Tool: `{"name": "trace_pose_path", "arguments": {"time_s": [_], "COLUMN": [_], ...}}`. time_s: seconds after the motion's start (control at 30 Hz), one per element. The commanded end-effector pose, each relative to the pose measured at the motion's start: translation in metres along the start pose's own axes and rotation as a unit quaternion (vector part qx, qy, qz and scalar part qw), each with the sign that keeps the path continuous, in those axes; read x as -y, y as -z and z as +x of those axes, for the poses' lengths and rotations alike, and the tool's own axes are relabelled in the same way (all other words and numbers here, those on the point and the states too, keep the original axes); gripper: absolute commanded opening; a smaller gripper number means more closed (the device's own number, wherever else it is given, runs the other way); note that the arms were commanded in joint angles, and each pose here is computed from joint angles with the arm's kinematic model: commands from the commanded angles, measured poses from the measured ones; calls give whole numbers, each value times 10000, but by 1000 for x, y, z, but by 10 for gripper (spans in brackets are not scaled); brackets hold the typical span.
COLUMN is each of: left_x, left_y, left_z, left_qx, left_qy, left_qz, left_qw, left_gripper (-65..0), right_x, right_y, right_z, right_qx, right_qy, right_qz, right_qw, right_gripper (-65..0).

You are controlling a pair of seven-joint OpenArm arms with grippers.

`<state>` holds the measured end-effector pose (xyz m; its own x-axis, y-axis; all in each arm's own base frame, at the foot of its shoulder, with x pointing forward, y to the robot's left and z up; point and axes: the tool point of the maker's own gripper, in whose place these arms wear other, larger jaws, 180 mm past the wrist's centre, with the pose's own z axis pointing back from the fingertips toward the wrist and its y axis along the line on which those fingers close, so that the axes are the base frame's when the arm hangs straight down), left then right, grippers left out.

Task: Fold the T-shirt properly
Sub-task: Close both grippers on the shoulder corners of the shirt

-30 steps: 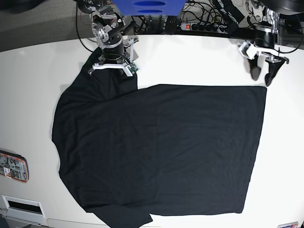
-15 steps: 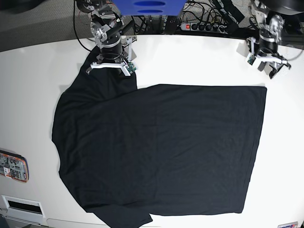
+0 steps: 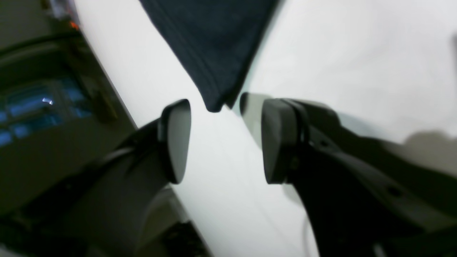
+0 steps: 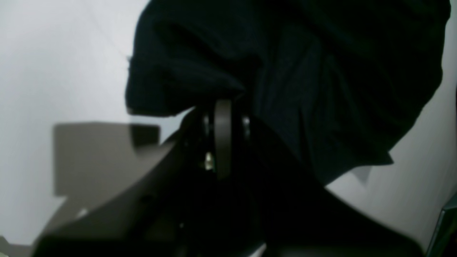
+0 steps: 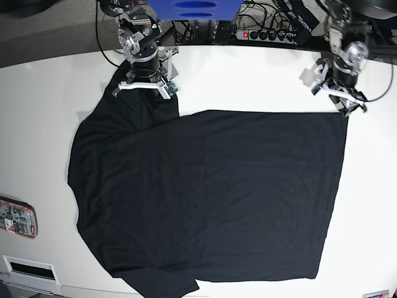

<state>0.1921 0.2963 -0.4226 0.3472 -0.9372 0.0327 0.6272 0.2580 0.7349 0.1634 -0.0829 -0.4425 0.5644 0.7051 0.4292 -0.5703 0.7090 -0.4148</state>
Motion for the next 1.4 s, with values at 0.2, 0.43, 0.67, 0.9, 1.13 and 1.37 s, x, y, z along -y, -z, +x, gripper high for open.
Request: {"name": "trace_pose_path", "arguments": {"time_s": [0.2,0.43,0.67,0.9,1.13,1.37], "left_x": [-20,0,12,20,22,15], "left_y": [5,9,25,43,42,44], "left_z": [-3,-5,3,22,25,23], "left_qx": [-11,31,84,255,286,253], "left_qy": [551,812,800,869,896,877], "left_qz": [150,-329,-597,-745,-770,-671], "left_qw": [9984,9962,9950,9931,9926,9936], "left_gripper": [-341,-341,-341,-342,-474,-650], "right_x": [-13,-13,-13,-13,-13,-13], "right_y": [-2,-2,-2,-2,-2,-2], "right_z": [-21,-21,-20,-20,-21,-20], "right_qx": [-414,-414,-408,-416,-424,-401], "right_qy": [-24,-24,-24,-24,-25,-24], "right_qz": [274,274,269,269,269,269], "right_qw": [9988,9988,9988,9988,9987,9988], "right_gripper": [-650,-650,-650,-650,-650,-650]}}
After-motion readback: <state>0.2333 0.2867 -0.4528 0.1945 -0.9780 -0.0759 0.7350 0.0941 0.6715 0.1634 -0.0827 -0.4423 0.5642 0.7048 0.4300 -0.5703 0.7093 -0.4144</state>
